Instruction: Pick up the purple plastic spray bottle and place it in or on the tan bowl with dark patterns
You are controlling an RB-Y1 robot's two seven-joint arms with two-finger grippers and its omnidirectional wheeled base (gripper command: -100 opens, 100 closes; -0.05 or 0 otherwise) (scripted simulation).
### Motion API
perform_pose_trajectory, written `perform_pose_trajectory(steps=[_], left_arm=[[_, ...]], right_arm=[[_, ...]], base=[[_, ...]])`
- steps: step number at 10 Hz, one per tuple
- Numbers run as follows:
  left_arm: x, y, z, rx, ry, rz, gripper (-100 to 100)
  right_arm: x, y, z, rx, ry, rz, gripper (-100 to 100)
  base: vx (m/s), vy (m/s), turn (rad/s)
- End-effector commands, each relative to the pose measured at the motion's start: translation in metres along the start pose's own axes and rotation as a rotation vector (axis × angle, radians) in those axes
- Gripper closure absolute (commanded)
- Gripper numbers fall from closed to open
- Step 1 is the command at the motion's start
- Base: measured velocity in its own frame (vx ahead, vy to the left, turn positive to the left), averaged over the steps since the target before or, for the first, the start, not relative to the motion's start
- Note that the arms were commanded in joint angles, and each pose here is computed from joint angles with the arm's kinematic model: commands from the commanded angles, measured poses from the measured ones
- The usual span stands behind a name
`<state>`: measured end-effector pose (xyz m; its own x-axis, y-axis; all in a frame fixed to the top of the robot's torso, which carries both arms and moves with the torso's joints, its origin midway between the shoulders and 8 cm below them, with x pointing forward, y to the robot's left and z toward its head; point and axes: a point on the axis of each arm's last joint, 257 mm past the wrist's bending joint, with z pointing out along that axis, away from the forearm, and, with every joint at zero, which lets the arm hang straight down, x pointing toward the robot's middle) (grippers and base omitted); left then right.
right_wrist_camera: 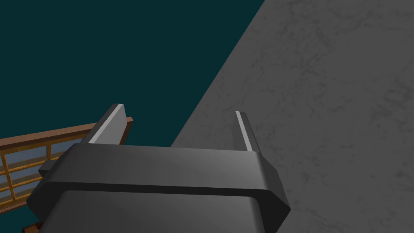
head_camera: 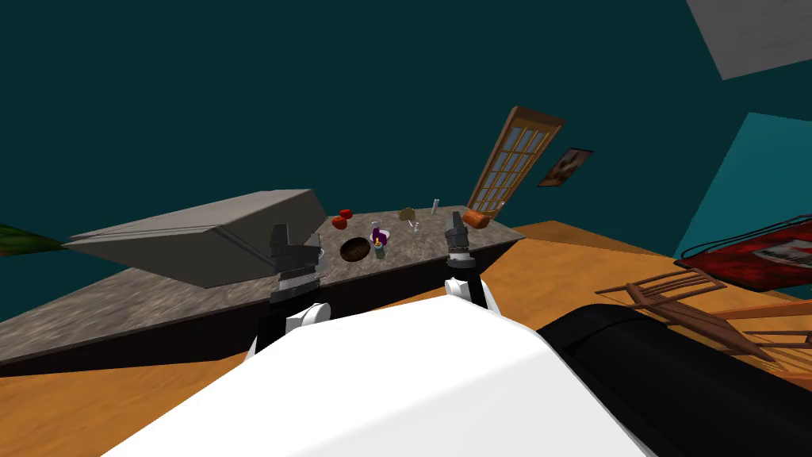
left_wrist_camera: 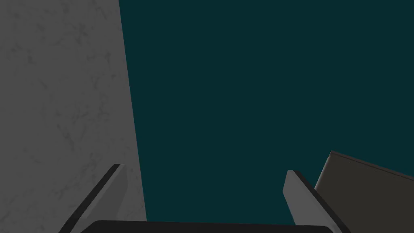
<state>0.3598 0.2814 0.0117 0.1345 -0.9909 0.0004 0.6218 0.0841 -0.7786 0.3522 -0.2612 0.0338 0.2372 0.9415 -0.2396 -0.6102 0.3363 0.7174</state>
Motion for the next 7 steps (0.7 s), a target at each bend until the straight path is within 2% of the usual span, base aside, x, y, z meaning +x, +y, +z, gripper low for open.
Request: perform_pose_trajectory(steps=[1,4,7], left_arm=[[0.006,0.000,0.003,0.017,0.035,0.006,-100],[0.018,0.002,0.008,0.051,0.106,0.018,-100],[0.033,0.009,0.015,0.089,0.199,0.039,-100]], right_arm=[[0.000,0.000,0.000,0.000,0.000,0.000,0],[0.000,0.000,0.000,0.000,0.000,0.000,0],[0.000,0.000,0.000,0.000,0.000,0.000,0]], base=[[-0.023,0.042,-0.108],[-0.065,0.116,-0.139],[-0.084,0.135,-0.173]])
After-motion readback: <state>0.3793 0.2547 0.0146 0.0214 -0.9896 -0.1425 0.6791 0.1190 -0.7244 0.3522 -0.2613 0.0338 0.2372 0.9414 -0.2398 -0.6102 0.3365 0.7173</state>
